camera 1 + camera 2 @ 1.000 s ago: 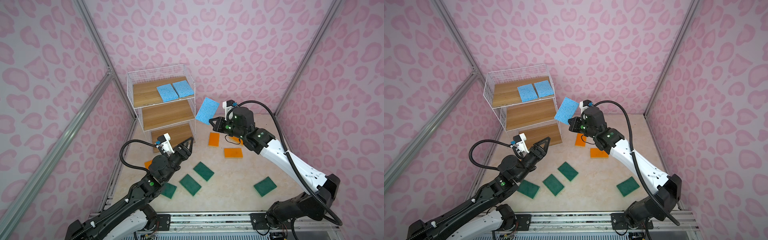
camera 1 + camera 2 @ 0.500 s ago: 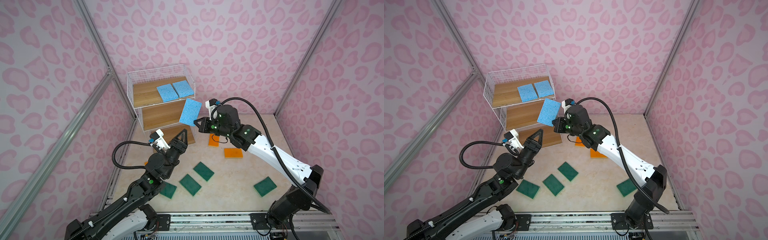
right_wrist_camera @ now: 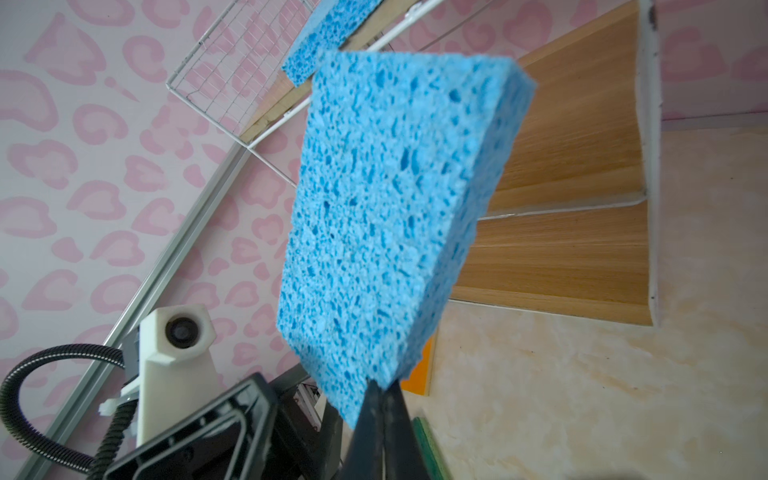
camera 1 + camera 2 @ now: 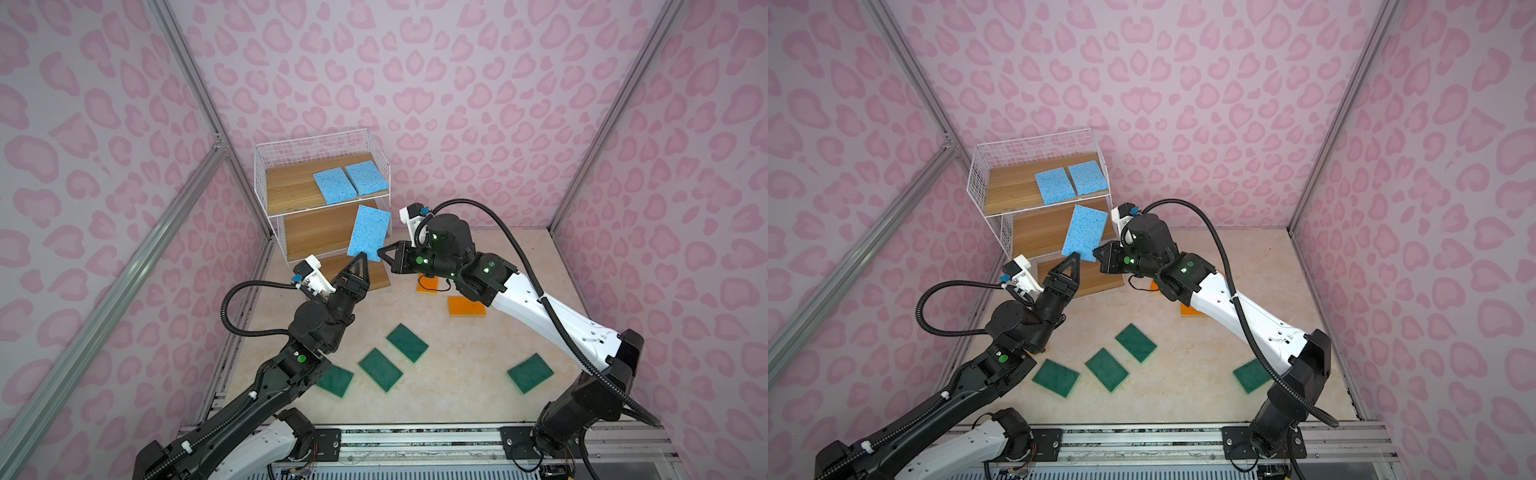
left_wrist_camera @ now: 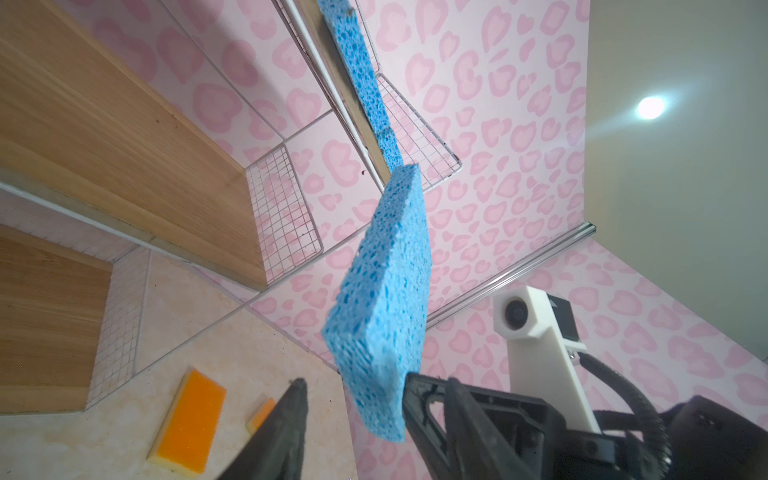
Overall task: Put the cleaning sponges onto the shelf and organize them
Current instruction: 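Lift the blue sponge toward the left gripper while the left gripper rises, then close the left gripper on the blue sponge and open the right gripper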
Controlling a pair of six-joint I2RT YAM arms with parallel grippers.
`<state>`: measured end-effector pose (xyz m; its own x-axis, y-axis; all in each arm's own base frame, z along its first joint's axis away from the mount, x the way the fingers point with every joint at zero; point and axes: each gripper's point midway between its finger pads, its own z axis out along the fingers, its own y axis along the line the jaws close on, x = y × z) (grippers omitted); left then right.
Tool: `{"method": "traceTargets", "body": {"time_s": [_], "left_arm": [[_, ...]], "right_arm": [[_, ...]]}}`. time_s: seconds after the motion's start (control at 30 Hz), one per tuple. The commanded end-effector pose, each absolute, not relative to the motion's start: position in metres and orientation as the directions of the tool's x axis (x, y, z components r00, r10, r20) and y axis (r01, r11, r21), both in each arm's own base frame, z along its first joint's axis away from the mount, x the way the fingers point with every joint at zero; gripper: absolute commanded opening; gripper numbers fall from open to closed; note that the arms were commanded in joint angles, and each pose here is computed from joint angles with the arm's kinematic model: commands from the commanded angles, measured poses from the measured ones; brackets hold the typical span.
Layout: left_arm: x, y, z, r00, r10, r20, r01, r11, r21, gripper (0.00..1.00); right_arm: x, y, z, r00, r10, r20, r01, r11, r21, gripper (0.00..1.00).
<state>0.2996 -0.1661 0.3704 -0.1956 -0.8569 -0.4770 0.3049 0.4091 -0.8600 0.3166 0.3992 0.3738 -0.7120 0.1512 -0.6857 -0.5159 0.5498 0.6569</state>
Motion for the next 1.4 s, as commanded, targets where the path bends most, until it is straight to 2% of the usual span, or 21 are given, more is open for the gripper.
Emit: {"method": "traceTargets", "body": {"time_s": [0.0,0.23,0.37,0.53,0.57,0.67,0.73,0.77,0.87,0.97,1.03,1.27,1.37], "left_arm": [[0.298,-0.162,0.386,-0.183,-0.879,-0.441,0.343,0.363,-0.866,0.50],[0.301,-0.166,0.385,-0.204,-0.877,-0.435,0.343,0.352,-0.871,0.42],[0.301,-0.164,0.387,-0.194,-0.879,-0.436,0.345,0.355,-0.869,0.27],[0.300,-0.161,0.395,-0.183,-0.880,-0.438,0.357,0.355,-0.864,0.26],[0.301,-0.161,0.396,-0.184,-0.880,-0.438,0.359,0.355,-0.863,0.23],[0.301,-0.160,0.397,-0.182,-0.881,-0.436,0.362,0.352,-0.863,0.05],[0.300,-0.159,0.398,-0.180,-0.883,-0.433,0.363,0.350,-0.864,0.04],[0.299,-0.159,0.398,-0.180,-0.884,-0.432,0.364,0.349,-0.864,0.04],[0.296,-0.154,0.401,-0.168,-0.891,-0.421,0.365,0.340,-0.867,0.03],[0.290,-0.142,0.408,-0.133,-0.904,-0.407,0.365,0.337,-0.868,0.04],[0.283,-0.131,0.414,-0.097,-0.913,-0.397,0.367,0.338,-0.867,0.04],[0.271,-0.097,0.442,0.023,-0.940,-0.341,0.361,0.326,-0.874,0.04],[0.269,-0.082,0.457,0.078,-0.948,-0.310,0.352,0.317,-0.881,0.04]], "right_arm": [[0.311,0.407,0.377,-0.707,0.140,-0.693,-0.546,0.516,0.660,0.00],[0.305,0.415,0.379,-0.713,0.128,-0.689,-0.560,0.488,0.669,0.00],[0.301,0.418,0.379,-0.715,0.117,-0.689,-0.567,0.478,0.671,0.00],[0.299,0.421,0.377,-0.720,0.107,-0.686,-0.573,0.467,0.674,0.00],[0.299,0.421,0.378,-0.720,0.108,-0.685,-0.572,0.466,0.675,0.00],[0.299,0.421,0.378,-0.718,0.109,-0.687,-0.575,0.465,0.674,0.00],[0.300,0.421,0.378,-0.716,0.108,-0.690,-0.575,0.468,0.671,0.00],[0.301,0.421,0.378,-0.714,0.109,-0.692,-0.576,0.470,0.669,0.02],[0.302,0.421,0.379,-0.711,0.110,-0.694,-0.577,0.472,0.666,0.30],[0.303,0.416,0.381,-0.707,0.119,-0.697,-0.577,0.472,0.666,0.46],[0.304,0.409,0.383,-0.703,0.136,-0.698,-0.574,0.470,0.671,0.49],[0.310,0.374,0.395,-0.667,0.251,-0.701,-0.559,0.454,0.694,0.50],[0.315,0.359,0.377,-0.681,0.250,-0.688,-0.529,0.482,0.699,0.50]]}}
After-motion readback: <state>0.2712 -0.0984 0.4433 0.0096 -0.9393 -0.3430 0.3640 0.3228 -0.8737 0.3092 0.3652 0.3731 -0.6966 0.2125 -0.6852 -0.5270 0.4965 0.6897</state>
